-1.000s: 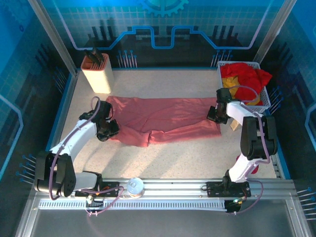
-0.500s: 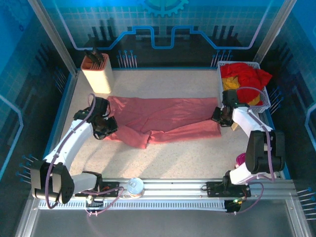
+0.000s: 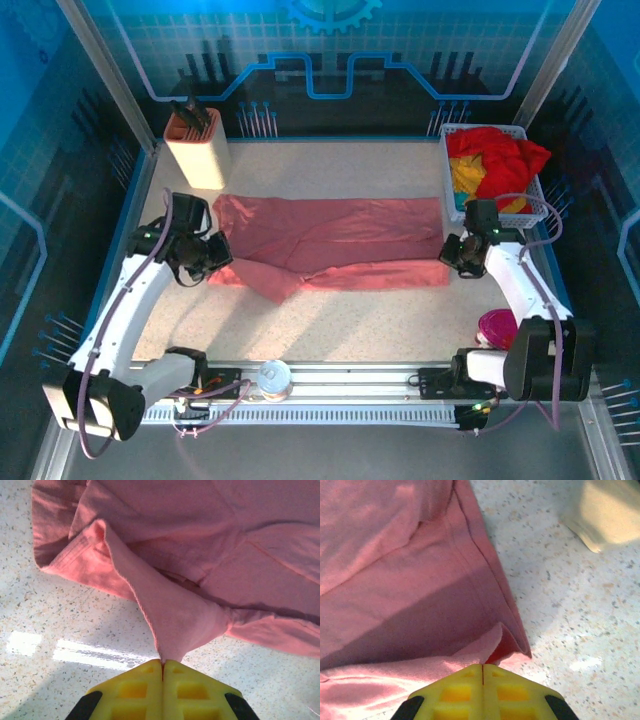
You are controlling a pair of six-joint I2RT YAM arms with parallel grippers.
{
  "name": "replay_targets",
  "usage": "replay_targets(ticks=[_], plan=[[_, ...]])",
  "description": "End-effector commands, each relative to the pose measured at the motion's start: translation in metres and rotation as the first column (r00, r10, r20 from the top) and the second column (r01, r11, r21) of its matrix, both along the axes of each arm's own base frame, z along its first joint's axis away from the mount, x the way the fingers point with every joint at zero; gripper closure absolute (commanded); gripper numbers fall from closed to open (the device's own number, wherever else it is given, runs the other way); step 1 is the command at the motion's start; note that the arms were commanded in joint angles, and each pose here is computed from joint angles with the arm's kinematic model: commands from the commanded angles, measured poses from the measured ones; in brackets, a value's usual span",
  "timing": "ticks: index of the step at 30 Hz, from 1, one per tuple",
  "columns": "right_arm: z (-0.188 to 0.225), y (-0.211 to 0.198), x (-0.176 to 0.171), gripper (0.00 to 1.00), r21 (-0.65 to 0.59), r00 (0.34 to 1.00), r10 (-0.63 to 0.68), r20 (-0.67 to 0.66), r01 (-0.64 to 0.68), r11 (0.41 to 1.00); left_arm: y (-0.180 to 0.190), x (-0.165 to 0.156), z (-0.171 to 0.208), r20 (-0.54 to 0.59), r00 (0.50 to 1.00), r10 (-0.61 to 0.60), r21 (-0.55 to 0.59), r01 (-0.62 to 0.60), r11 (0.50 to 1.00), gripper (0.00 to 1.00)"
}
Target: Fold and stack the t-shirts
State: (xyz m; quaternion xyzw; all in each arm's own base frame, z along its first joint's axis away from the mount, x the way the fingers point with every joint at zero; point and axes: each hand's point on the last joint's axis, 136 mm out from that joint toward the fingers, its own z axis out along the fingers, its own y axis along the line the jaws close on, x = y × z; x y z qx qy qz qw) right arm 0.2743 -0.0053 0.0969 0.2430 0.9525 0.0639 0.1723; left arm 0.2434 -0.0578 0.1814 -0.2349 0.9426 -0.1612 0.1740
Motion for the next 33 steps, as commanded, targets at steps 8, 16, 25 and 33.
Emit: replay_targets(ticks=[8, 16, 25, 33], plan=[[-0.013, -0.013, 0.031, 1.00, 0.017, 0.999, -0.031, -0.032, 0.031, 0.999, 0.016, 0.039, 0.028, 0.099, 0.991, 0.086, -0.023, -0.084, 0.996, 1.00], [-0.027, -0.016, 0.061, 1.00, 0.020, 0.998, -0.034, -0.047, 0.035, 0.999, 0.033, 0.078, 0.025, 0.109, 0.988, 0.114, -0.005, -0.114, 0.993, 1.00], [-0.034, -0.018, 0.078, 1.00, 0.019, 0.998, -0.034, -0.055, 0.035, 0.999, 0.042, 0.109, 0.011, 0.092, 0.989, 0.120, 0.015, -0.122, 0.992, 1.00], [-0.043, -0.017, 0.087, 1.00, -0.009, 0.996, -0.016, -0.087, 0.016, 1.000, 0.040, 0.125, -0.003, 0.065, 0.992, 0.112, 0.002, -0.113, 0.994, 1.00]])
